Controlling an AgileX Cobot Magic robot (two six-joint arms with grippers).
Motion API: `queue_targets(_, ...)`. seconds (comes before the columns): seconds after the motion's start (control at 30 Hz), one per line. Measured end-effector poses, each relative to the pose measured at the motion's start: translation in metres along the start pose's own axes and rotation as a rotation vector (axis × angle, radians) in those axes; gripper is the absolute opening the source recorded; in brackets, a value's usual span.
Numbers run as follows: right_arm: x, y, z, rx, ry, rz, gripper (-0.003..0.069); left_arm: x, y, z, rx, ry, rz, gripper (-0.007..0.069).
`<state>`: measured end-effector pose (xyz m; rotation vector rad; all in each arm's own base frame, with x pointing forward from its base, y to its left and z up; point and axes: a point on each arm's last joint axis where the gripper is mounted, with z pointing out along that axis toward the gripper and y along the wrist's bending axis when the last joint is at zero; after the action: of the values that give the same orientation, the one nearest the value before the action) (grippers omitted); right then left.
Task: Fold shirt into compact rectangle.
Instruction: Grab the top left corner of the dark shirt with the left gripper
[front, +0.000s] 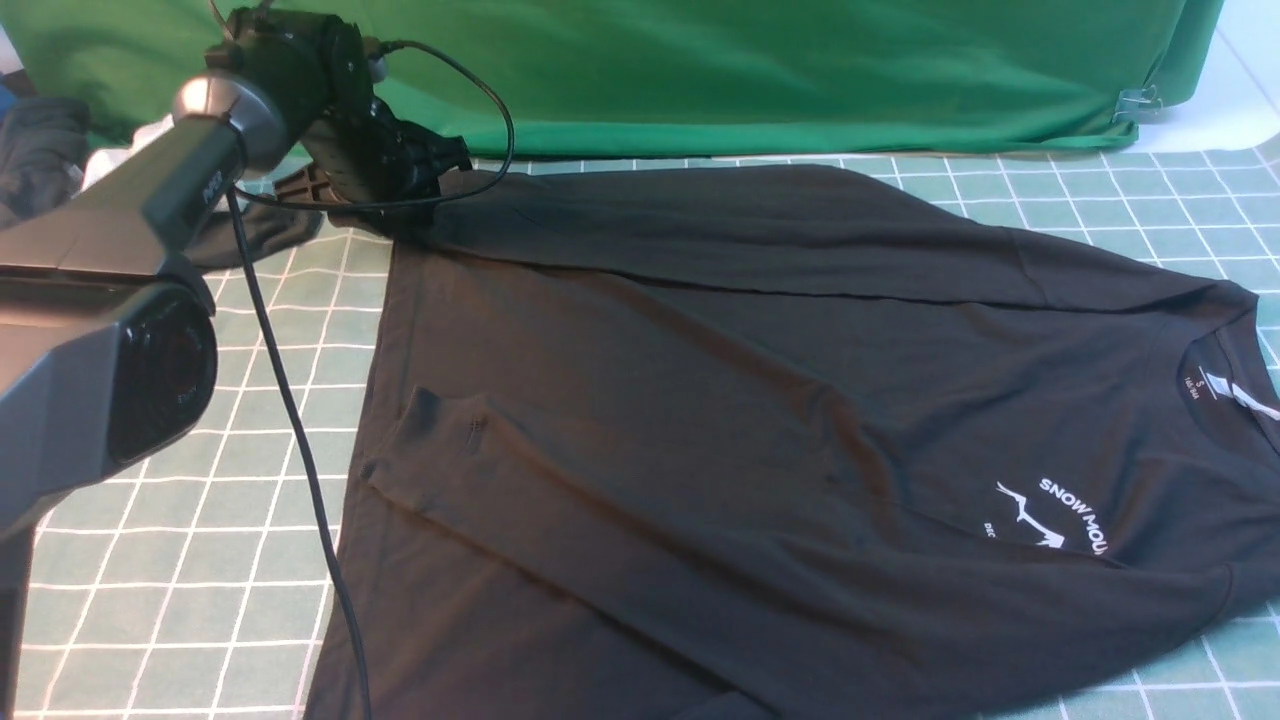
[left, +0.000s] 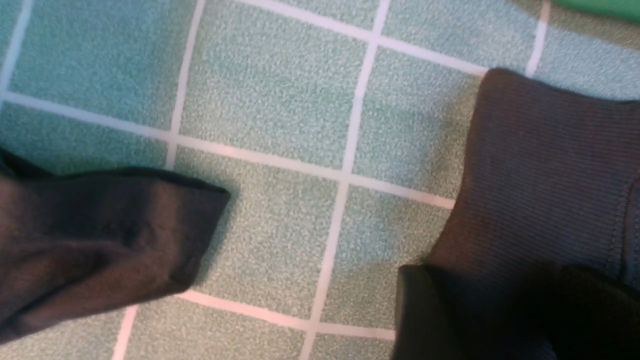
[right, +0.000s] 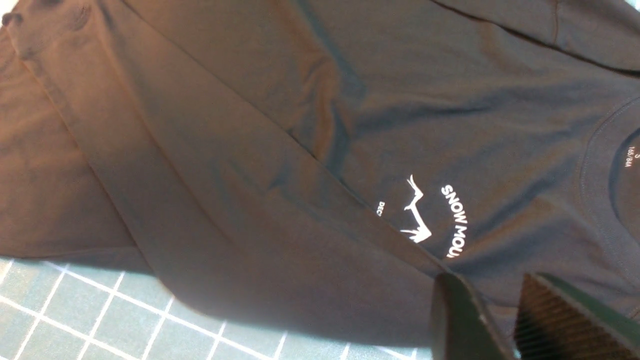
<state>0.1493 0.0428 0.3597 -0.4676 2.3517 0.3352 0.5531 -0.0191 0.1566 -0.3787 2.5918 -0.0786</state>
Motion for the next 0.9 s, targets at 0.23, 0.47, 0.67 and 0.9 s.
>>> queue_targets(0.23, 0.0, 0.0, 0.0, 0.0, 0.0, 0.0, 0.0179, 0.0, 0.001, 0.0, -0.006, -0.003, 0.004, 0.0117)
queue_targets(0.47, 0.0, 0.0, 0.0, 0.0, 0.0, 0.0, 0.0183, -0.003, 0.0, -0.004, -0.006, -0.019, 0.014, 0.0025)
queue_targets(0.67, 0.0, 0.0, 0.0, 0.0, 0.0, 0.0, 0.0187, -0.013, -0.002, -0.025, 0.008, -0.061, 0.016, 0.0025)
queue_targets(0.9, 0.0, 0.0, 0.0, 0.0, 0.0, 0.0, 0.0195, -0.012, -0.003, -0.027, 0.018, -0.046, 0.005, 0.0025)
